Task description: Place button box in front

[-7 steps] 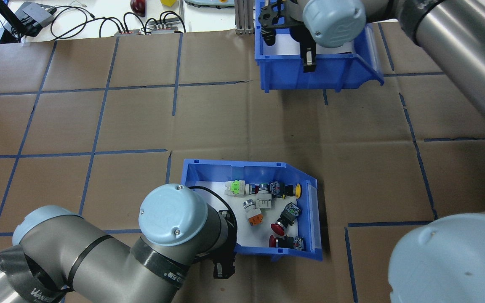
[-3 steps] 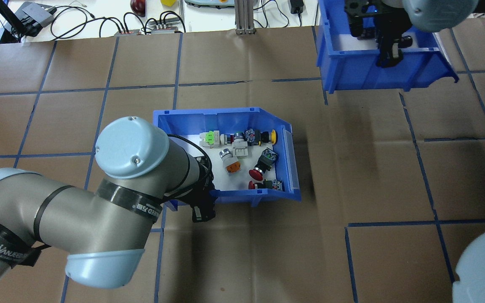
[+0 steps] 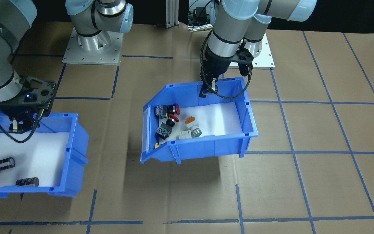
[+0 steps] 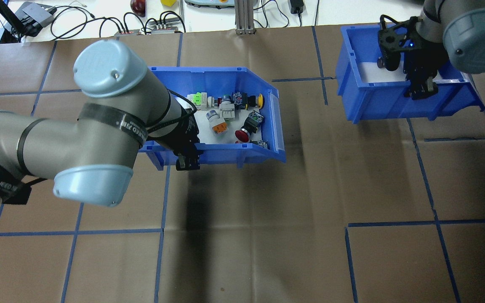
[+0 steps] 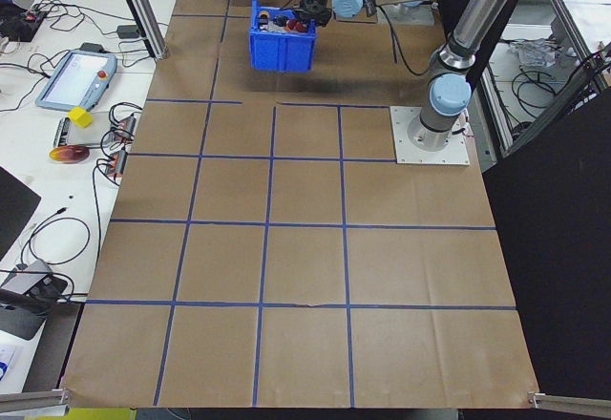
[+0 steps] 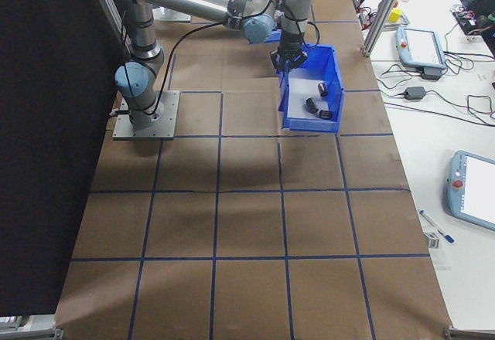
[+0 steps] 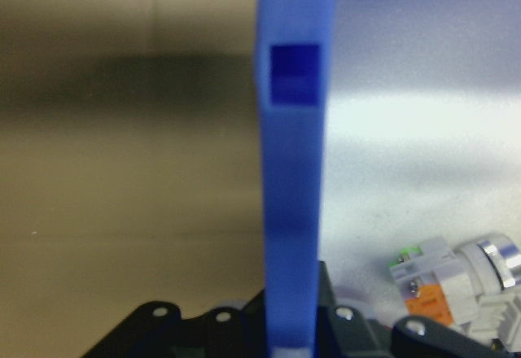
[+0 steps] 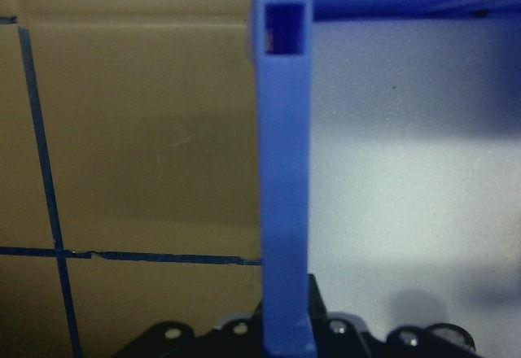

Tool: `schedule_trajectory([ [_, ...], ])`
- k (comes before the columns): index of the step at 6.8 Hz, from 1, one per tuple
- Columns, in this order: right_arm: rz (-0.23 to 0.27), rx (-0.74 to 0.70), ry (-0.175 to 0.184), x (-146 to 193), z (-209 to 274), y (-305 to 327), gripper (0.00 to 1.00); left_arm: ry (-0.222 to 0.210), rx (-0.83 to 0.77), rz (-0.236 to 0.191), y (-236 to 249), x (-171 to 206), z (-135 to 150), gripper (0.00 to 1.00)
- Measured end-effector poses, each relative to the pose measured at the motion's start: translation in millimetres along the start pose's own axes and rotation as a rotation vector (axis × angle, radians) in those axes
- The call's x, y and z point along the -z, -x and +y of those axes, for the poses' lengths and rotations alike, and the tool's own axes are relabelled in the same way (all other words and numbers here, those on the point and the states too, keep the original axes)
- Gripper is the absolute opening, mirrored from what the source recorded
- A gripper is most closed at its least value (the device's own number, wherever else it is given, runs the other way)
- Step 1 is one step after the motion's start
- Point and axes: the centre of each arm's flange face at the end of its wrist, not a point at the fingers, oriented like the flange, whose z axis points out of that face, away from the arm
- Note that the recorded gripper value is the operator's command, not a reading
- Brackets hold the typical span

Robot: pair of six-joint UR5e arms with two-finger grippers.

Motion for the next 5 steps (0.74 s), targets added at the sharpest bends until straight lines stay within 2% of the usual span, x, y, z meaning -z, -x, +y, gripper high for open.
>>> schedule_trajectory([
  [2, 0.004, 0.049, 0.006, -14, -4, 35, 0.05, -0.024, -0.01, 0.01, -65, -9, 8, 0.0],
  [3, 0.004, 0.063, 0.007, -18, 2, 44, 0.05, -0.022, -0.012, 0.012, -92, -18, 13, 0.0],
  [4, -0.001, 0.065, 0.004, -23, 12, 51, 0.05, -0.008, -0.016, 0.004, -114, -33, 19, 0.0],
  [5, -0.009, 0.066, 0.002, -28, 25, 59, 0.06, 0.044, -0.024, -0.021, -133, -54, 33, 0.0],
])
